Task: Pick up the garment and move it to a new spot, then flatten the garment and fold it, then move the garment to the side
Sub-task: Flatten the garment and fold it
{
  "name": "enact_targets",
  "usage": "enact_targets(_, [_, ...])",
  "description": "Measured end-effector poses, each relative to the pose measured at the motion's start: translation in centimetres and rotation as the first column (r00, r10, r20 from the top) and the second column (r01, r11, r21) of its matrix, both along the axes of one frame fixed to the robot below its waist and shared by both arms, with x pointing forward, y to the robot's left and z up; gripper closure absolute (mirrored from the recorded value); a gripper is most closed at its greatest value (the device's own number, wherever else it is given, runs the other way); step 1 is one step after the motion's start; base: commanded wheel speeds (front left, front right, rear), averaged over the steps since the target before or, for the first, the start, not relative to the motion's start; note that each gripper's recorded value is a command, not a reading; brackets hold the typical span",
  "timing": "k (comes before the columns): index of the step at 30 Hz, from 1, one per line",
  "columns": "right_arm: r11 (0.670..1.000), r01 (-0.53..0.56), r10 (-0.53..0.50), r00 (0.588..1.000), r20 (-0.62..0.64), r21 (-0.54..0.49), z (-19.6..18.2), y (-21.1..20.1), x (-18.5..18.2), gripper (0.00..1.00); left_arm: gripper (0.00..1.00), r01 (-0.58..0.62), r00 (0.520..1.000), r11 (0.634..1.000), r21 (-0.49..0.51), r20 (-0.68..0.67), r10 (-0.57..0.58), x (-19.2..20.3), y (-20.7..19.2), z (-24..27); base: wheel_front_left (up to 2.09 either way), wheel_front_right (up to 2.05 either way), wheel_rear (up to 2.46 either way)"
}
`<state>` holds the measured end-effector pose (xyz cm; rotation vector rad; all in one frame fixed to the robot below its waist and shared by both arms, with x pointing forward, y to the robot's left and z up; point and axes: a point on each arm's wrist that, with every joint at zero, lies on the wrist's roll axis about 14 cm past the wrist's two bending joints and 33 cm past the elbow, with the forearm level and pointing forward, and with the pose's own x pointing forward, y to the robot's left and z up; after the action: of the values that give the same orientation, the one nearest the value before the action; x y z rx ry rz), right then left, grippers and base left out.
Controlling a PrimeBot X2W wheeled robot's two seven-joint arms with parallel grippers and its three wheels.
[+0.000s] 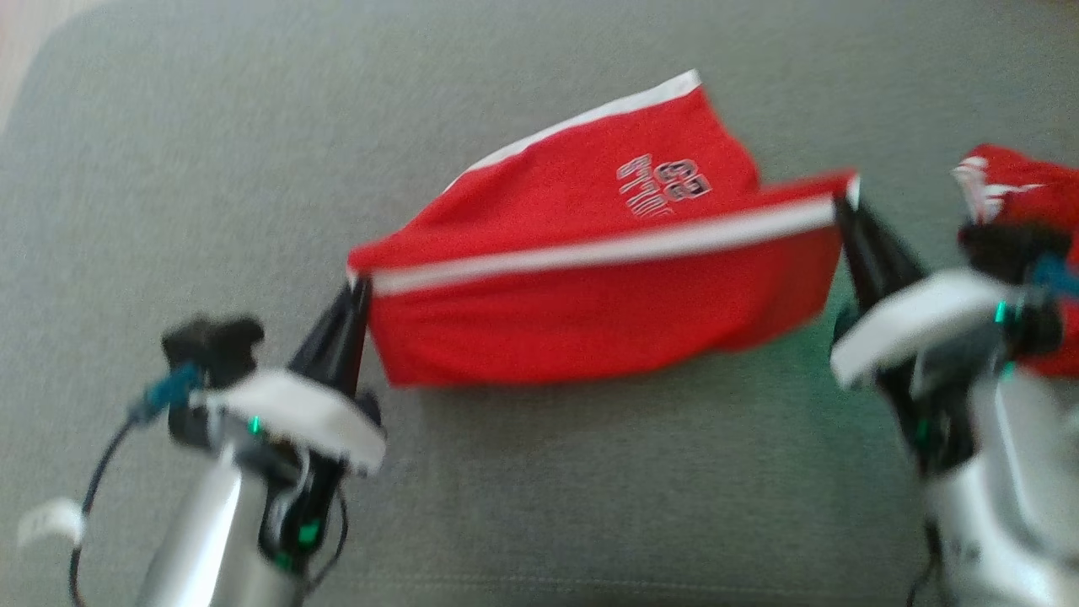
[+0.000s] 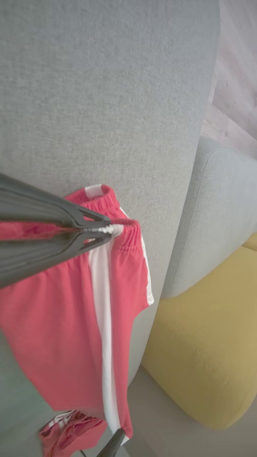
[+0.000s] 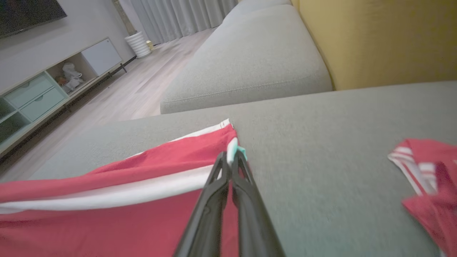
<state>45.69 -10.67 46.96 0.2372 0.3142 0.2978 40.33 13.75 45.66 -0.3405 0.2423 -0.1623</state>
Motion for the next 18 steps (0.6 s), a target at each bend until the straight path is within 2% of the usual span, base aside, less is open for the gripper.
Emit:
enact_targets(5, [0.996,-0.082,0.082,0.997,0.014,-0.039,-0.3,2.6,5.9,1.0,1.0,-0.023,1.0,1.0,-0.017,0.0,0.023,3.4,0.6,-0.4,0.0,0.0,0.0])
enact_targets(9, [0.99,-0.13,0.13,0.991,-0.012,-0.047,-1.7,4.7,9.3,1.0,1.0,-0.066,0.998,0.997,-0.035,-0.025,0.065,4.9,1.7,-1.5,0.0,0.0,0.0])
enact_targets(17, [0.983,-0.174,0.168,0.981,-0.093,-0.054,-6.4,7.3,12.2,1.0,1.0,-0.1,0.989,0.993,-0.056,-0.114,0.093,6.0,2.5,-4.8,0.0,0.0,0.0])
enact_targets(18, [0.983,-0.178,0.172,0.98,-0.101,-0.054,-6.8,7.5,12.3,0.9,1.0,-0.094,0.988,0.994,-0.055,-0.125,0.087,6.0,2.4,-5.2,0.0,0.0,0.0])
